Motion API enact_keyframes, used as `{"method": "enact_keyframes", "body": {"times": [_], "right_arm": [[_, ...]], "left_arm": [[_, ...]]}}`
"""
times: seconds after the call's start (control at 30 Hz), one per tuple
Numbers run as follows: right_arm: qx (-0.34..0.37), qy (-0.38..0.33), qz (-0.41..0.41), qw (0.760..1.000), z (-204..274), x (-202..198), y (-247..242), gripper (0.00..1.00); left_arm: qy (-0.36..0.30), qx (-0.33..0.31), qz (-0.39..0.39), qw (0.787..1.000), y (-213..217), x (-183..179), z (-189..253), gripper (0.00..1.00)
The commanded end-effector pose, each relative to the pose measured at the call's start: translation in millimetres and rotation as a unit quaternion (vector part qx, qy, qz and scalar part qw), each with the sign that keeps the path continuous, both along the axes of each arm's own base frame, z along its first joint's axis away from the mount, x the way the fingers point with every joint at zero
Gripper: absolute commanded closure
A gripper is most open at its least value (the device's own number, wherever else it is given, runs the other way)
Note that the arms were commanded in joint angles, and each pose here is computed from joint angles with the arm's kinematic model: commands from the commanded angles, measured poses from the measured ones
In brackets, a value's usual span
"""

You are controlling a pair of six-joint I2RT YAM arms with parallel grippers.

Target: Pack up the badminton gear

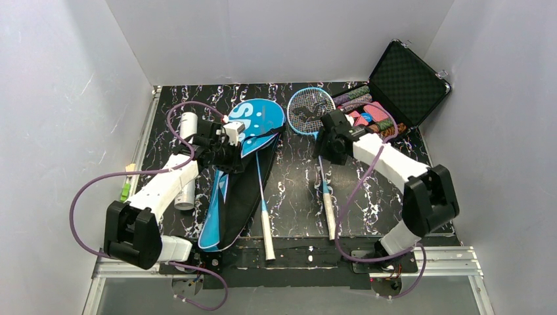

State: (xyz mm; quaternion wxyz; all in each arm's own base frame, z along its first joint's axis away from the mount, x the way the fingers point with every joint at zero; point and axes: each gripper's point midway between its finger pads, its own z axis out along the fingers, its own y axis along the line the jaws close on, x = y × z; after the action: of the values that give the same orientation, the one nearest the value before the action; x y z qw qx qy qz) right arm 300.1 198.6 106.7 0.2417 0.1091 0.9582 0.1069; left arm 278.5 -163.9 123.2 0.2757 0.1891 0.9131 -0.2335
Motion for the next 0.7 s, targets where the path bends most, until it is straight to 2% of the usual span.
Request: {"method": "enact_keyframes", "body": {"times": [0.0,0.23,0.4,0.53,0.67], "right_arm": [[-0.042,0.004,0.016,0.999,-6,31,-15,0.27],[-0.069,0.01,0.039,0.997,-30,55,-14,0.24],[-0.078,0.035,0.037,0.996,-53,58,-15,0.27],[-0.082,0.06,0.03,0.994,-70,54,-16,0.35],[-0.072,0.062,0.036,0.995,-84,46,-13,0.5]], "left_arm": [[-0.066,-0.02,-0.001,0.998,-4,13,49,1.0],[-0.08,-0.018,0.001,0.997,-1,12,60,1.0],[-0.082,-0.011,-0.001,0.997,2,10,59,1.0],[-0.082,-0.004,-0.002,0.997,4,8,54,1.0],[-0.084,-0.001,-0.002,0.996,5,8,54,1.0]]}}
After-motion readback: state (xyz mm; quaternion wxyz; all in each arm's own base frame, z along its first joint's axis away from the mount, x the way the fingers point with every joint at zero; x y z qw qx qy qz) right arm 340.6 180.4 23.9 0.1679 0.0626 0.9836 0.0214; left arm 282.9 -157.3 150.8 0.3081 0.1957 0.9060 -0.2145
